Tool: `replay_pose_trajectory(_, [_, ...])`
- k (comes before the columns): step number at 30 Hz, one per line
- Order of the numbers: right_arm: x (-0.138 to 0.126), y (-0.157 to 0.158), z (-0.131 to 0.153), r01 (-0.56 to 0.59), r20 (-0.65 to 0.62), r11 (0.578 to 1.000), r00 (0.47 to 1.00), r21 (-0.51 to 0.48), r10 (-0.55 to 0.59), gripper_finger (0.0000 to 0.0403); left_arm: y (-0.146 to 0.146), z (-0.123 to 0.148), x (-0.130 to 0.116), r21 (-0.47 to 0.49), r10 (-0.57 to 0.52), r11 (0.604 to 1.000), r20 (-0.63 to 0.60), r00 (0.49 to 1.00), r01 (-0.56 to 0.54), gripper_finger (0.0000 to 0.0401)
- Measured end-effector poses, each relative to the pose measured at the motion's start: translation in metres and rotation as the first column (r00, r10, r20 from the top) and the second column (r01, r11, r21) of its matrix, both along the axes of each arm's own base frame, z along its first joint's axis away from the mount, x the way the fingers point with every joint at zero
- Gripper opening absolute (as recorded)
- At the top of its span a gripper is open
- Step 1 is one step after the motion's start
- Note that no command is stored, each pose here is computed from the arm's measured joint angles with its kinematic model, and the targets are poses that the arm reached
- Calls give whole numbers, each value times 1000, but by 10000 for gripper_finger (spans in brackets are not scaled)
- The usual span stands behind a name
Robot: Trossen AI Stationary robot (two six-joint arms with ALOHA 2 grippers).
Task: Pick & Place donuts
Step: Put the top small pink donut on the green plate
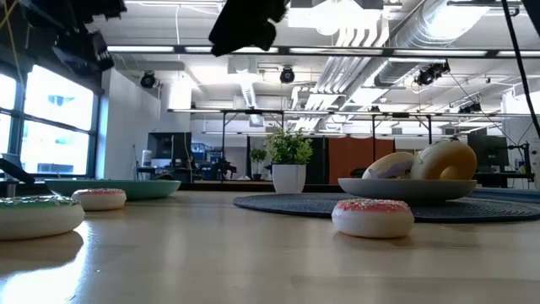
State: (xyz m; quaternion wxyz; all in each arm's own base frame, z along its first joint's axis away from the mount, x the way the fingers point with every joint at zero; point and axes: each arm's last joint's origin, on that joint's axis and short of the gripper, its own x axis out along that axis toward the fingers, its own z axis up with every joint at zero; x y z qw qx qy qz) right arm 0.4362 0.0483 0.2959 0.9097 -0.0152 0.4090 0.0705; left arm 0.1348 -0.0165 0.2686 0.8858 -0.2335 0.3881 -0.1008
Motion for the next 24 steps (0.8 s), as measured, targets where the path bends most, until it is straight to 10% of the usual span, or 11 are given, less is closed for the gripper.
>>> replay_pose_trajectory(8, [-26, 48, -17, -80, -263, 995, 960, 58, 93, 138, 1, -42, 3, -39, 135, 988, -224, 965, -147, 206])
replay_pose_trajectory(24, [-54, 82, -100, 139, -446, 979, 893, 150, -58, 138, -33, -80, 52, -37, -173, 985, -135, 976, 169, 206])
